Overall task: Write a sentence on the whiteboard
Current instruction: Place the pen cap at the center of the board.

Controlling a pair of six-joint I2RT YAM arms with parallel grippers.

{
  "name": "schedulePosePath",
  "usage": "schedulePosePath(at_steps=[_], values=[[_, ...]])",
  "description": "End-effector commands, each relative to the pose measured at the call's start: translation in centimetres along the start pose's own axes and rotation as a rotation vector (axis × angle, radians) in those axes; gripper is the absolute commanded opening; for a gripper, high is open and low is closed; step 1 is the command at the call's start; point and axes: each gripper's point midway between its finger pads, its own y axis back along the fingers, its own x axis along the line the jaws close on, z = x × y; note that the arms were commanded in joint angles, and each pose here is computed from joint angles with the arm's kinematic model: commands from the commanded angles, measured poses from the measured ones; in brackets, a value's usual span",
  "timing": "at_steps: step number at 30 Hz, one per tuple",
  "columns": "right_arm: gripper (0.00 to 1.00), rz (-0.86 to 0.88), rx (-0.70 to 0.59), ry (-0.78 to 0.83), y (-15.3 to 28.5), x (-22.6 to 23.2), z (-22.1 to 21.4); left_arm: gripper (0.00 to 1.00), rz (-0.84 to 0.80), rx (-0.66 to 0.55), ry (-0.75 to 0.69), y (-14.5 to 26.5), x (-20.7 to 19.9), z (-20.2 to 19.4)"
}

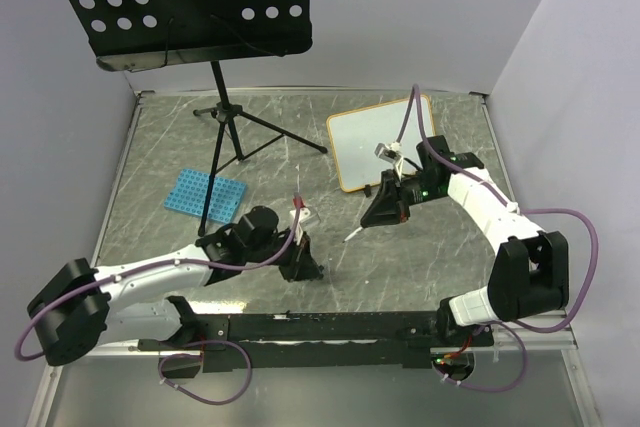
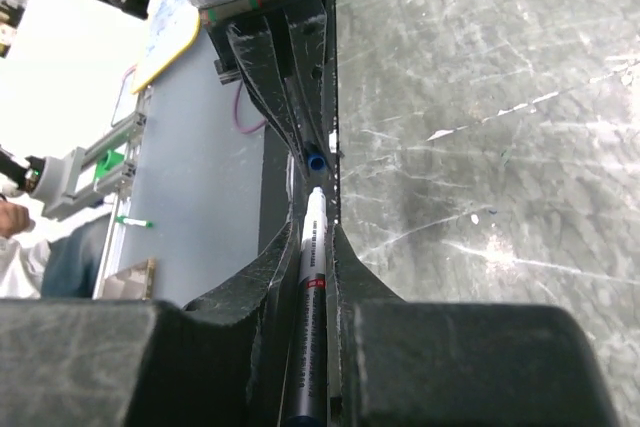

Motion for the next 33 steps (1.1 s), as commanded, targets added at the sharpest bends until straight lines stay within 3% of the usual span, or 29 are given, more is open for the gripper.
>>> schedulePosePath(at_steps=[1,2,3,7,12,16,19,22,24,31,33], values=[[0.0,-0.014,-0.031,0.075,0.6,0.7,1.4,0.01,0.022,-0.046,0.078,0.9,-0.8,0.5],[0.0,-0.04,-0.027,0.02,0.6,0.5,1.3,0.01,0.066,-0.087,0.093,1.2,-0.1,1.0],[0.0,-0.091,-0.04,0.085,0.8,-0.9,2.0,0.01,0.094,-0.108,0.113,1.2,0.6,0.7],[0.0,-0.318,-0.07,0.056,2.5,-3.4,1.6,0.01,0.262,-0.236,0.307,1.1,4.9,0.6],[0.0,-0.367,-0.111,0.041,3.7,-4.0,1.8,0.01,0.4,-0.317,0.39,0.6,8.9,1.8],[0.0,-0.372,-0.117,0.02,4.2,-4.2,1.8,0.01,0.532,-0.283,0.386,0.1,11.4,1.8],[0.0,-0.372,-0.118,0.017,4.3,-4.3,1.8,0.12,0.611,-0.253,0.403,0.1,12.9,0.8],[0.0,-0.383,-0.12,0.021,4.5,-4.3,1.9,0.14,0.661,-0.214,0.417,0.0,13.8,-0.2],[0.0,-0.388,-0.12,0.017,4.6,-4.5,1.8,0.21,0.672,-0.211,0.423,0.1,14.1,-0.5],[0.0,-0.397,-0.127,0.008,4.9,-4.7,1.8,0.29,0.683,-0.234,0.4,0.6,13.9,0.7],[0.0,-0.4,-0.129,0.008,5.0,-4.7,1.9,0.38,0.69,-0.248,0.387,0.9,13.8,1.6]])
